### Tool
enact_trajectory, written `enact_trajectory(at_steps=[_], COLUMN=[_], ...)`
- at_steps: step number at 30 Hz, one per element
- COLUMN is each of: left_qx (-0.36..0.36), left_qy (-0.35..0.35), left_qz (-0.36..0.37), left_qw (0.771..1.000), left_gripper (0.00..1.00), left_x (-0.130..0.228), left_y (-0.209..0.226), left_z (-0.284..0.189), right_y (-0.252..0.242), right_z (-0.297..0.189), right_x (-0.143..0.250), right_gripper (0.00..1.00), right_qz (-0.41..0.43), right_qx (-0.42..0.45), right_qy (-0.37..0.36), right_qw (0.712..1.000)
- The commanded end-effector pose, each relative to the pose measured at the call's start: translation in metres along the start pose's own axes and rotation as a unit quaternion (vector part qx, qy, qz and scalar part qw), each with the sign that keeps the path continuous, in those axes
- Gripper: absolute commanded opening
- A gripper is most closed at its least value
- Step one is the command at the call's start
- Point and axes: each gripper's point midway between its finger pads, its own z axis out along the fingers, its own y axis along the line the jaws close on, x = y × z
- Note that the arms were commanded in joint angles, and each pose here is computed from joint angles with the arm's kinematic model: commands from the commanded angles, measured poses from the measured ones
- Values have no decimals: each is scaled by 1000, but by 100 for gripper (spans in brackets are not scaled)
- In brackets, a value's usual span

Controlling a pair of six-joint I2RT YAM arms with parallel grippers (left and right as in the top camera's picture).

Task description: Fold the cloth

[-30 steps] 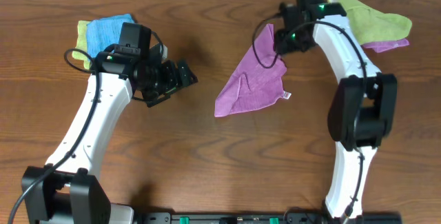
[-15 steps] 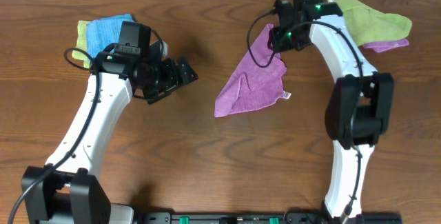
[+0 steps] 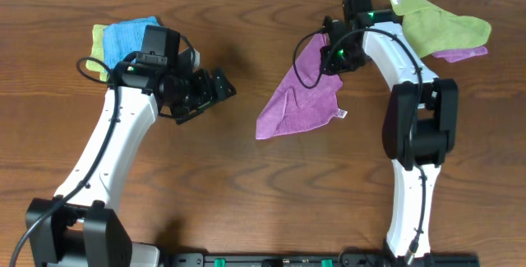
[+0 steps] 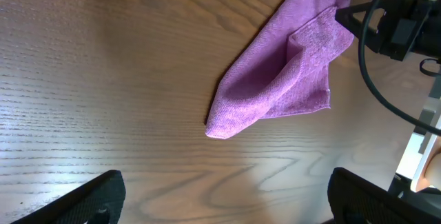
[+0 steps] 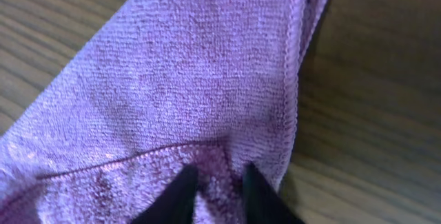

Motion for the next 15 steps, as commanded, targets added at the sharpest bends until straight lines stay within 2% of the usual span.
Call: enact_trajectory(at_steps=[1, 2, 5, 15], left_qx=[2, 2, 2, 2], left_qy=[-11, -11, -11, -12], left_qz=[3, 3, 3, 4], left_qw=[1000, 1000, 1000, 1000], left_gripper=[95, 95, 95, 95], left_x=[-3, -3, -3, -3], left_y=[-2, -2, -2, -2], left_z=[-7, -7, -7, -7], right_y=[12, 16, 31, 97], right_z=[-2, -2, -8, -72], right_x=[-4, -4, -10, -58], right_gripper=[6, 1, 1, 1], right_qz=[-3, -4, -25, -107], right_qx=[-18, -26, -56, -70], right_qy=[-5, -6, -20, -137], right_qw=[1000, 1000, 998, 982])
